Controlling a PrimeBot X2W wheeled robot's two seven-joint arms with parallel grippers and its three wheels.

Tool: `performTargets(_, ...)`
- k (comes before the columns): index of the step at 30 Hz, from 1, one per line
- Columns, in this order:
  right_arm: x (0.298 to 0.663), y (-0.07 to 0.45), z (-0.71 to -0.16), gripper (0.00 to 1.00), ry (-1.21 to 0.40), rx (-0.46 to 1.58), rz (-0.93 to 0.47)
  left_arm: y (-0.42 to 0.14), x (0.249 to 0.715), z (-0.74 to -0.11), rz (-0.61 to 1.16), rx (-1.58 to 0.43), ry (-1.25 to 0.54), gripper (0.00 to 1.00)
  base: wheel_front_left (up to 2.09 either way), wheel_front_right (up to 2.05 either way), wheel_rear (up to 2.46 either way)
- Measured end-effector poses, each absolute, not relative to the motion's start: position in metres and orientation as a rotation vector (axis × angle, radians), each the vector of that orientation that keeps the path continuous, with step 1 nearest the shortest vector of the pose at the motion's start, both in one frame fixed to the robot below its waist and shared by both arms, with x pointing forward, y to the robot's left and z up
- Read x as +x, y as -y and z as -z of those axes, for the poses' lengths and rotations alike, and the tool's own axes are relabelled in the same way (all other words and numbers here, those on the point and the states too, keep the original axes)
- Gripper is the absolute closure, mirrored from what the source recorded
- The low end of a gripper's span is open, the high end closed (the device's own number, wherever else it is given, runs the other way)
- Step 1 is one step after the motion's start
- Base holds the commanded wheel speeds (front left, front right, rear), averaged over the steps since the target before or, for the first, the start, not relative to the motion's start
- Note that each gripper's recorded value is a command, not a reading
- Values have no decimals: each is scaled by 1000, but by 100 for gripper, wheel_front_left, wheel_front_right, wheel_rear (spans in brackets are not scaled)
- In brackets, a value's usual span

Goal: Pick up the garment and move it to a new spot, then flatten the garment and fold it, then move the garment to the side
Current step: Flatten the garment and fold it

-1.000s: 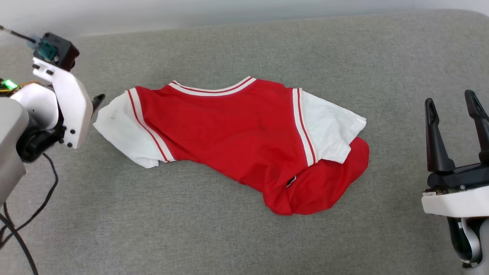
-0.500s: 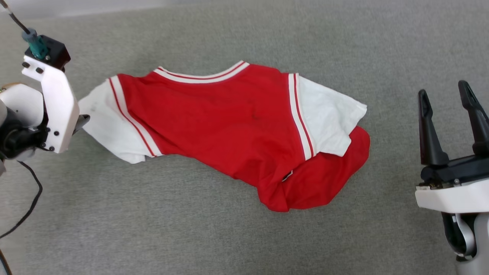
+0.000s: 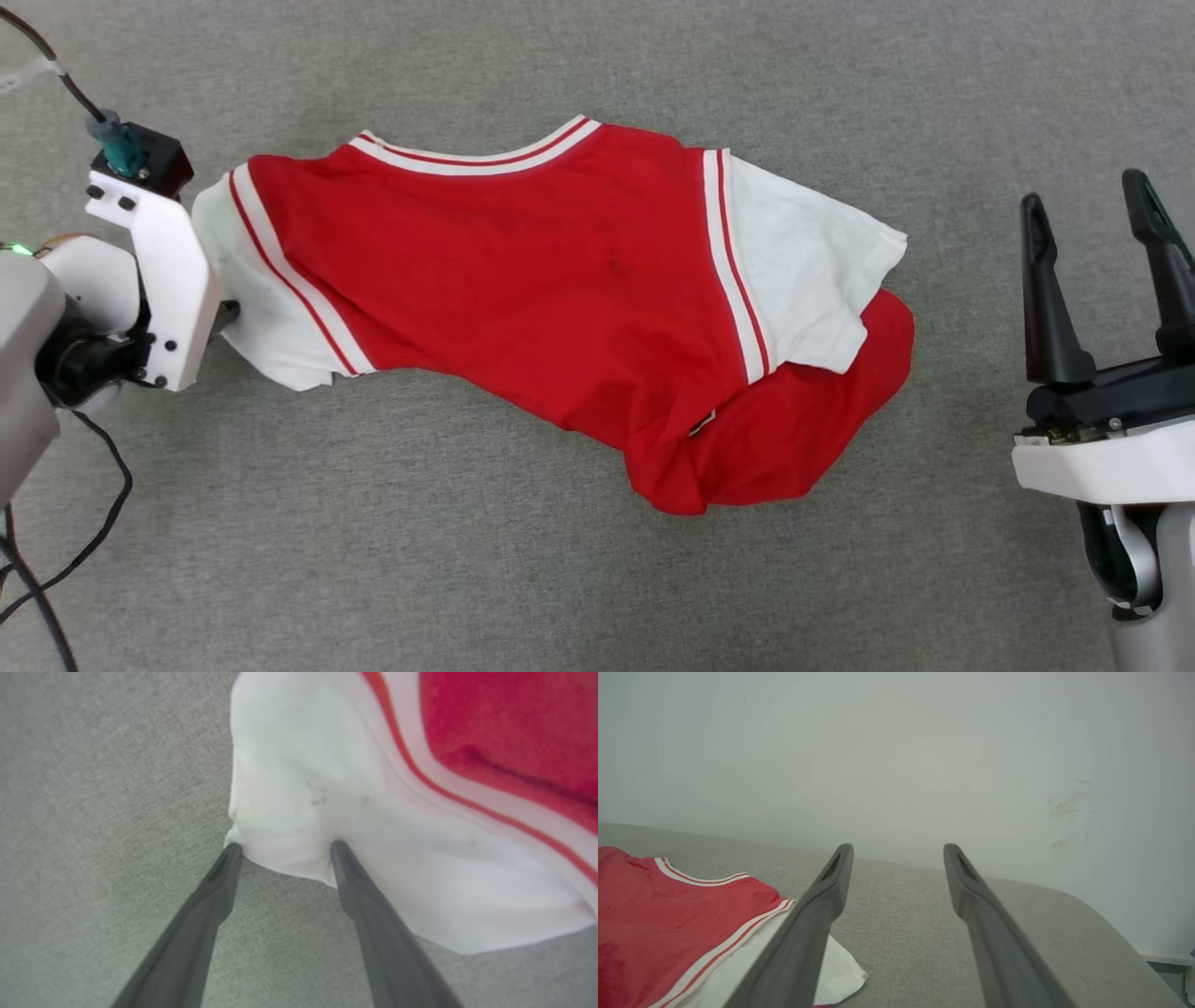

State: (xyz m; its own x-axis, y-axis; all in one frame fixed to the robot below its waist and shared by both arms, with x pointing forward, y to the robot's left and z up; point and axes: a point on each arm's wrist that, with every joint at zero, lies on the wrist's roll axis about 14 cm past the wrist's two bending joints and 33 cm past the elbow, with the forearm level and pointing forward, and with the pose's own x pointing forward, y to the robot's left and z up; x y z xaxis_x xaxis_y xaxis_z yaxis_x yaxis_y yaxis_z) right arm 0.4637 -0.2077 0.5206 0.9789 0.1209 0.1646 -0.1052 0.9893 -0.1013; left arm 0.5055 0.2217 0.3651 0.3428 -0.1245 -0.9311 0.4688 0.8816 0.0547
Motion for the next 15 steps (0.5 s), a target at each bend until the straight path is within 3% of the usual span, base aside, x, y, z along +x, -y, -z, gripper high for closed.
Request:
performTargets(9, 460, 199, -533, 0, 204, -71, -126, -218, 504, -406, 450, 372, -1017, 100, 0, 0, 0)
performTargets(15, 452, 193, -539, 0, 215, -50, -133, -236, 479, -443, 466, 377, -963, 100, 0, 0, 0)
